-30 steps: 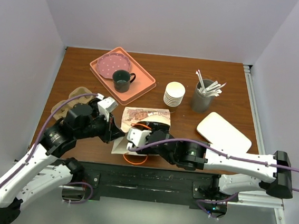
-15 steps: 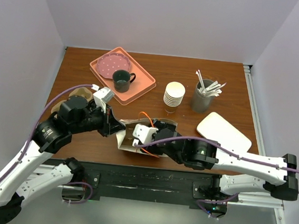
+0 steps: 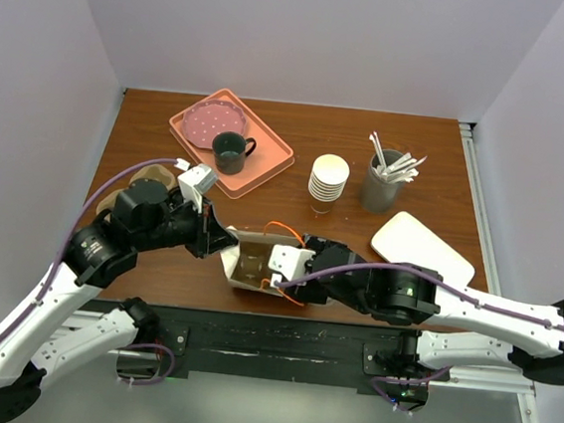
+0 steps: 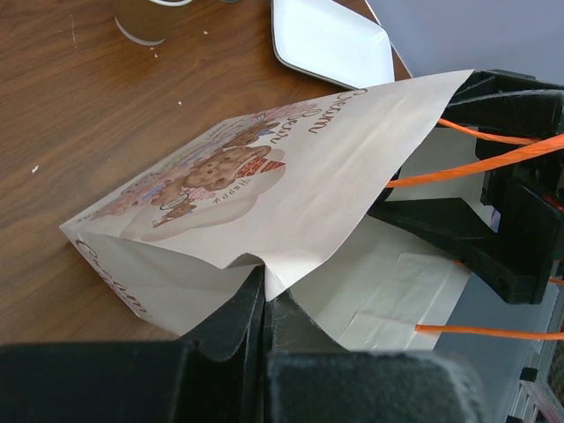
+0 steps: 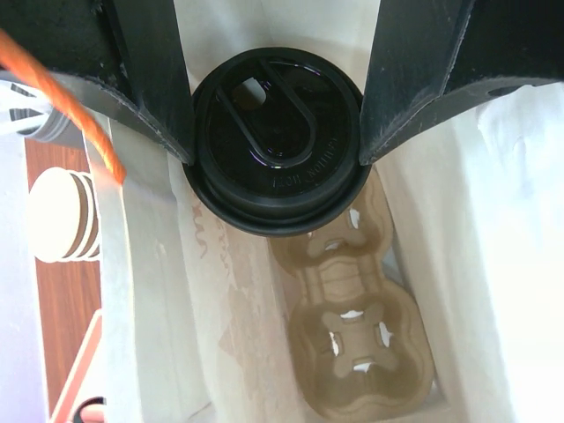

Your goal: Pack the takeout coffee

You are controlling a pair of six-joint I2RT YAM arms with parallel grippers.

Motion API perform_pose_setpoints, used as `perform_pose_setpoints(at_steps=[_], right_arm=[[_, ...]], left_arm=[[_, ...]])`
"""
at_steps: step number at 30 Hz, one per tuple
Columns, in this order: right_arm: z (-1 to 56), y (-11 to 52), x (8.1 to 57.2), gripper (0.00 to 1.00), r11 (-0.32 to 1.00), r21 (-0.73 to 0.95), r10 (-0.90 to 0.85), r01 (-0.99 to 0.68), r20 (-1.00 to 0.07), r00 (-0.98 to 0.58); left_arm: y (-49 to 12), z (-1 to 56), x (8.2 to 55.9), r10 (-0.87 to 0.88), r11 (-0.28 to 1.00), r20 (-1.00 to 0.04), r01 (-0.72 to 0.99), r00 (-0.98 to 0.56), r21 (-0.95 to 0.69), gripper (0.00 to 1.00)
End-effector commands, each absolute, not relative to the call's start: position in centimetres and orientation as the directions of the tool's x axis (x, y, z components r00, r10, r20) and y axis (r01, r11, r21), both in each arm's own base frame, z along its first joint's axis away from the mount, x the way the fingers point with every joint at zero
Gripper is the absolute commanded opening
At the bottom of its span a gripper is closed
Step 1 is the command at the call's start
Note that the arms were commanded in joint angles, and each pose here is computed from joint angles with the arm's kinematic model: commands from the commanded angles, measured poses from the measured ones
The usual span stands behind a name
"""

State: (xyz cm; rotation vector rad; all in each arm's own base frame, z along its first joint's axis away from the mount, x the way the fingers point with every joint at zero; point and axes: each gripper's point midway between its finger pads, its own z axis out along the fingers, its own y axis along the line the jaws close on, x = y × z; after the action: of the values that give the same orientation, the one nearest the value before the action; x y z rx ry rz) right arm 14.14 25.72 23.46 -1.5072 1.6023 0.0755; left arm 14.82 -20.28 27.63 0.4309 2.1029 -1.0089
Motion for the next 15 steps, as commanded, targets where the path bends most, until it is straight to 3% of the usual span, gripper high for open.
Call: perform_pose_setpoints(at_steps=[1,8,15], right_arm=[[23.4,24.2,13.3,0.17,0.166,-0.513,-0.801,-0.842,-0.569,0.189],[24.2,23.5,13.4,0.15,0.261,-0.491,-0.762,-0.831,-0.634,0.135],[26.1,23.7,13.6,0.16,0.262,-0.51,-0.745,-0.819,-0.647,0.164]], left_arm=[[-20.1,28.6,14.5,-0.03,0.618,-0.773,0.596,-0.634,-0.513,0.0],[-20.0,27.9,14.3,-0.04,0.617,-0.765,0.586,-0.642,-0.525,0.0],[-20.2,28.0,14.4,-0.027,0.618,-0.76,0.587,-0.649,-0.523,0.0]])
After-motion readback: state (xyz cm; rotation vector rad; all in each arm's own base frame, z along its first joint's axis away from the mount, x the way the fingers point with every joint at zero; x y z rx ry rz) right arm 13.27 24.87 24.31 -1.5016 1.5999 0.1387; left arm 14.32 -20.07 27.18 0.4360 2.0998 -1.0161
